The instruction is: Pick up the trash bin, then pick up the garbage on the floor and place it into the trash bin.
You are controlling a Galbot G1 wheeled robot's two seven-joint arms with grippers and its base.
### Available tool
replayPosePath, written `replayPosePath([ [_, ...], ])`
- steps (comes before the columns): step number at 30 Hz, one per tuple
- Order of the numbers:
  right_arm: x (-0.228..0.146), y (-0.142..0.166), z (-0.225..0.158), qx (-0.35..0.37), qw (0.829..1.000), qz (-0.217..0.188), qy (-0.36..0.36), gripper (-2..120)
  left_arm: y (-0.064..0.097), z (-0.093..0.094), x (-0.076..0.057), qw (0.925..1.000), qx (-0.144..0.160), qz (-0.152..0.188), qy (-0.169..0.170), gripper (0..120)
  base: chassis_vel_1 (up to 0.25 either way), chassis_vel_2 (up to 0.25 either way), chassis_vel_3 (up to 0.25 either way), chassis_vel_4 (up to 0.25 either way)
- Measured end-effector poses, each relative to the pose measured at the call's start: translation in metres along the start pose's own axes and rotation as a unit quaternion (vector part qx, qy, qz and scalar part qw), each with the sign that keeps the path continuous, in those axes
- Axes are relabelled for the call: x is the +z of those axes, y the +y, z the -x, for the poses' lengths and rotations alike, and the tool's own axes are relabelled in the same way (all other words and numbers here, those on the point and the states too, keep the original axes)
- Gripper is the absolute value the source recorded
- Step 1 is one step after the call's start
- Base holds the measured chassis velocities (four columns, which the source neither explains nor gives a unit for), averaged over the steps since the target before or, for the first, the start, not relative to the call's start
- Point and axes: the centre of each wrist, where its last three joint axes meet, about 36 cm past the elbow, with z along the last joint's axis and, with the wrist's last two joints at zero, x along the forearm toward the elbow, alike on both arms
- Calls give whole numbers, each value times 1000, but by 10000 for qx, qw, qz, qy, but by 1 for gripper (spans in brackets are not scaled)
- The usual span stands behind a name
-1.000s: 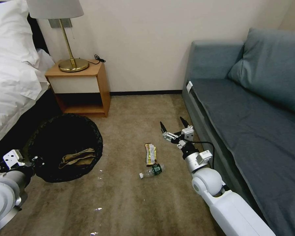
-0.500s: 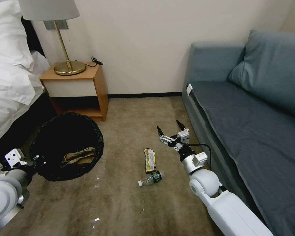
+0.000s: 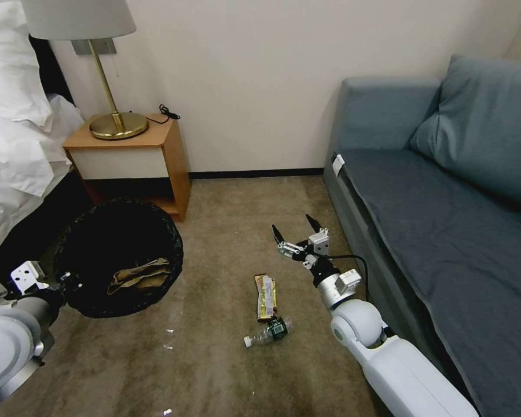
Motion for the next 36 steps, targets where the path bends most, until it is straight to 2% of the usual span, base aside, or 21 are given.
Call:
replayPosePath([
  [11,-1,4,5,-179,9998,-57,-106,100,-1,1,-2,10000,20,-9,-21,1,-53,60,55,-62],
  [20,9,4,7,-179,9998,-38,91,100,-1,-1,-2,10000,19,-6,-31,1,0,0,0,0],
  [23,9,-3,4,-268,9994,-211,-1,100,-1,-2,-1,10000,21,-1,-44,1,0,0,0,0],
  [26,3,-28,-3,-793,9946,-665,59,100,-4,-5,0,10000,60,9,-65,1,0,0,0,0],
  [27,3,-28,-3,-793,9946,-665,59,100,-4,-5,0,10000,60,9,-65,1,0,0,0,0],
  [29,0,-58,0,-1676,9786,-1153,303,100,-5,-7,0,9999,96,35,-85,1,0,0,0,0],
  [30,0,-58,0,-1676,9786,-1153,303,100,-5,-7,0,9999,96,35,-85,1,0,0,0,0],
  [32,-4,-90,15,-2504,9499,-1755,651,100,-7,-9,0,9998,125,56,-112,1,0,0,0,0],
  [33,-4,-90,15,-2504,9499,-1755,651,100,-7,-9,0,9998,125,56,-112,1,0,0,0,0],
  [35,-1,-120,35,-3303,9039,-2499,1069,100,-10,-9,-1,9997,176,63,-136,1,0,0,0,0],
  [36,-1,-120,35,-3303,9039,-2499,1069,100,-10,-9,-1,9997,176,63,-136,1,0,0,0,0],
])
